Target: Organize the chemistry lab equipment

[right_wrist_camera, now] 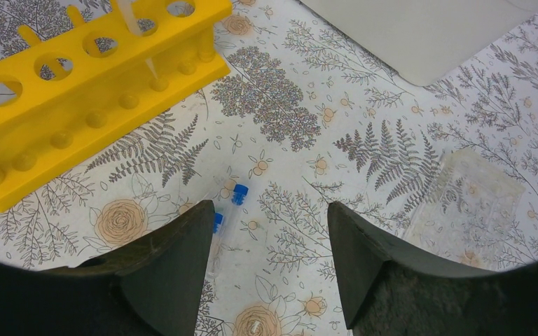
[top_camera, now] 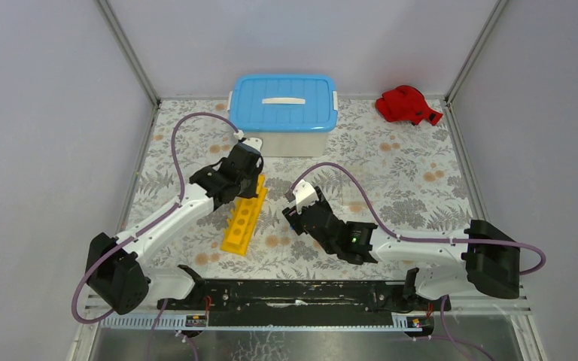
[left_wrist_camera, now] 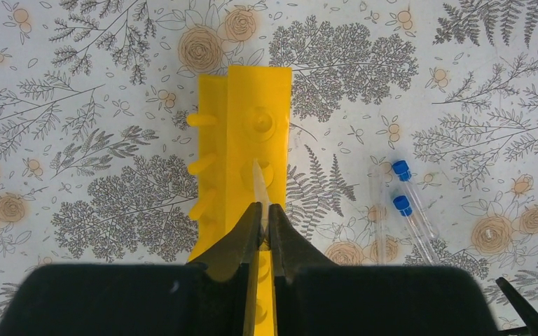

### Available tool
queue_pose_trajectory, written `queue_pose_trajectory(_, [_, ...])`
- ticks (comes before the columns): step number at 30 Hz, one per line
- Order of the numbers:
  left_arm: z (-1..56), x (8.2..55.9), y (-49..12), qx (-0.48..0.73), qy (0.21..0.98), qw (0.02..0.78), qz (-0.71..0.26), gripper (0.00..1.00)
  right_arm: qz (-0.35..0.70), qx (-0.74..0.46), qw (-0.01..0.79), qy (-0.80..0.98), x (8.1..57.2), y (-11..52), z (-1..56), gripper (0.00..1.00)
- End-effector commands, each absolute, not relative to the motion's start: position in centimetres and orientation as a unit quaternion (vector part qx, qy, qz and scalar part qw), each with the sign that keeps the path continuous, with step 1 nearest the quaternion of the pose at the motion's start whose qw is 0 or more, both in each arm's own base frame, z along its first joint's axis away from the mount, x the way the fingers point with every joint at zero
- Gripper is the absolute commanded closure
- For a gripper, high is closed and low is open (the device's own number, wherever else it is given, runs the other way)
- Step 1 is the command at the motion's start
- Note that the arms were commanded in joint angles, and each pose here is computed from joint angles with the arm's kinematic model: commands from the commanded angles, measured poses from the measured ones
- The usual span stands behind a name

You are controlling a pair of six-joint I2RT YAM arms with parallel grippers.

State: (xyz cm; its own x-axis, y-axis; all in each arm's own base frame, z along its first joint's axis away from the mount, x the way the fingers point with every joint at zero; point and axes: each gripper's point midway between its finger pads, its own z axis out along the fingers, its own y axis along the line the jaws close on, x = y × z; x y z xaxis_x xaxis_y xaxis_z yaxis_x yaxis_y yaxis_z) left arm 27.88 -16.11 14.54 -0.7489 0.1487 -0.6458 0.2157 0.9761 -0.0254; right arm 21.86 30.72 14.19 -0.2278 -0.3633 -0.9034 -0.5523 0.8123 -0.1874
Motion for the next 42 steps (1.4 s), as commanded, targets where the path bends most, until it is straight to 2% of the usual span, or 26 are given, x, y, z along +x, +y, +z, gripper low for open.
queue_pose_trajectory(1, [14.2,28.3,-16.4,0.091,0.930,0.352,-0.049,0.88,0.097,-0.274,0.558,0.777,22.2,31.1,14.9,0.32])
queue_pose_trajectory(8, [13.8,28.2,-16.3,0.090,0.932,0.348,-0.045,0.79,0.097,-0.276,0.557,0.777,22.2,31.3,14.9,0.32])
queue_pose_trajectory(14, [14.0,28.2,-16.1,0.088,0.931,0.352,-0.044,0.59,0.095,-0.282,0.551,0.780,22.2,31.4,14.6,0.32])
queue_pose_trajectory(21, [15.1,28.5,-16.0,0.085,0.926,0.365,-0.042,0.46,0.100,-0.284,0.525,0.797,21.8,32.2,13.3,0.32])
queue_pose_trajectory(32, [19.1,29.0,-16.0,0.079,0.909,0.404,-0.057,0.43,0.116,-0.247,0.476,0.836,19.6,34.5,10.5,0.34])
queue_pose_trajectory(42, [21.7,28.7,-16.0,0.075,0.896,0.431,-0.077,0.43,0.090,-0.184,0.453,0.868,17.5,35.3,8.1,0.44])
